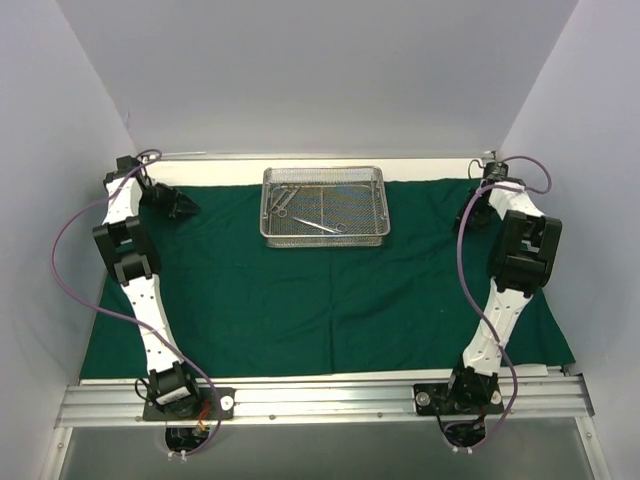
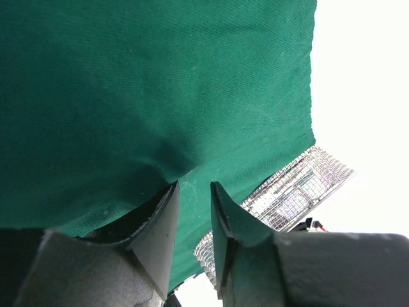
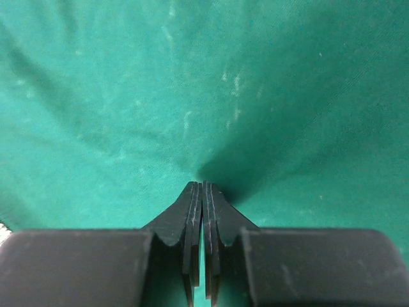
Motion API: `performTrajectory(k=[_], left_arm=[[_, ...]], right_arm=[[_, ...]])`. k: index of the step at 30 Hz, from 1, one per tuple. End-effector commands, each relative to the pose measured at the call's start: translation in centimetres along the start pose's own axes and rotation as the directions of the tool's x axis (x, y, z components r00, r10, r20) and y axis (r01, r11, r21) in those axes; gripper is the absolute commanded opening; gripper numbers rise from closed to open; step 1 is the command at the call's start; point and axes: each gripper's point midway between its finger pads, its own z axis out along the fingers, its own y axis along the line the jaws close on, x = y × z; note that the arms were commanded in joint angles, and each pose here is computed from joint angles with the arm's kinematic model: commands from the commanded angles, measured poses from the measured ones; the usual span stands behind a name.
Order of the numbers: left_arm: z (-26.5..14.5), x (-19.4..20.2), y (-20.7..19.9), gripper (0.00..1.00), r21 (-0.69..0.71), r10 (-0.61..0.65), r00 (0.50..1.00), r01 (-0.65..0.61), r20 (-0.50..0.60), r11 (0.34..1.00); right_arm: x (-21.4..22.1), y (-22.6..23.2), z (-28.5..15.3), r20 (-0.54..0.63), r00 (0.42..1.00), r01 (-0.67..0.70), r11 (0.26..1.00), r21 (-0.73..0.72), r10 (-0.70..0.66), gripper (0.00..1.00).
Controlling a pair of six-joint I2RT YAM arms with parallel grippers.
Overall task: Open and lay out the surgical kit
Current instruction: Smooth out the surgical kit at the center of the board.
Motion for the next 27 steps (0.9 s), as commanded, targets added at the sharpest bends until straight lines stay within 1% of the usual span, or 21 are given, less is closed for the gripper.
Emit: performTrajectory(k=[1,3,5,7,9,11,12,13,14,15,16,19,20,22,23,27], left_arm=[[-2.1,-0.5,-1.6,0.37,0.018,0.062,0.997,-0.063,0.053,0.998],[-3.5,-0.2,-2.6,0.37,0.026,0.086,0.994,-0.088,0.073,0.996],[-4.9,0.3,-3.1,0.37,0.02,0.101,0.991,-0.103,0.093,0.994],[-5.7,0.4,-3.0,0.37,-0.006,0.117,0.986,-0.117,0.116,0.993],[-6.9,0.9,-2.6,0.37,-0.036,0.134,0.982,-0.131,0.134,0.991],[-7.9,1.4,-2.9,0.37,-0.033,0.152,0.977,-0.149,0.15,0.988],[-7.6,2.0,-1.8,0.37,-0.054,0.143,0.981,-0.137,0.131,0.989],[-7.5,2.1,-1.5,0.37,-0.062,0.148,0.979,-0.141,0.138,0.988],[-8.2,2.3,-1.7,0.37,-0.058,0.156,0.977,-0.149,0.148,0.987],[-7.7,2.9,-0.7,0.37,-0.072,0.149,0.981,-0.14,0.125,0.987],[-7.6,3.1,-0.5,0.37,-0.073,0.153,0.981,-0.145,0.121,0.987],[-7.1,3.9,0.6,0.37,-0.099,0.16,0.982,-0.151,0.095,0.984],[-7.1,4.1,0.9,0.37,-0.104,0.16,0.983,-0.151,0.089,0.983],[-6.9,4.4,1.5,0.37,-0.115,0.162,0.984,-0.152,0.077,0.982],[-7.0,4.3,1.5,0.37,-0.117,0.165,0.983,-0.156,0.078,0.981],[-7.4,4.4,1.5,0.37,-0.118,0.181,0.981,-0.171,0.075,0.978]], right_arm=[[-1.8,1.9,-3.5,0.04,0.998,0.051,0.999,-0.019,-0.05,0.0],[-2.5,3.3,-4.8,0.06,0.996,0.07,0.997,-0.036,-0.068,0.04],[-2.3,4.1,-5.6,0.057,0.995,0.078,0.996,-0.045,-0.076,0.11],[-1.2,4.9,-6.4,0.042,0.996,0.084,0.994,-0.064,-0.082,0.16],[0.9,4.9,-6.8,0.007,0.998,0.066,0.995,-0.076,-0.066,0.16],[2.7,4.8,-6.8,-0.023,0.999,0.042,0.994,-0.1,-0.044,0.13],[3.3,4.7,-7.5,-0.023,1.0,0.019,0.993,-0.114,-0.021,0.11],[5.5,4.0,-6.6,-0.067,0.998,-0.002,0.993,-0.116,-0.006,0.03],[6.4,3.5,-6.4,-0.079,0.997,-0.018,0.993,-0.116,0.008,0.0],[7.1,3.3,-6.9,-0.073,0.997,-0.024,0.992,-0.121,0.015,0.0],[9.2,2.3,-6.2,-0.114,0.993,-0.047,0.993,-0.105,0.035,0.0],[11.1,1.3,-6.3,-0.126,0.991,-0.063,0.993,-0.095,0.051,0.0],[12.6,0.1,-5.9,-0.148,0.987,-0.068,0.996,-0.058,0.058,0.0],[13.1,-0.7,-6.2,-0.137,0.988,-0.078,0.996,-0.049,0.071,0.0],[14.0,-1.3,-6.1,-0.156,0.985,-0.08,0.996,-0.037,0.073,0.0],[15.3,-3.2,-6.2,-0.171,0.982,-0.073,0.996,0.042,0.08,0.0]])
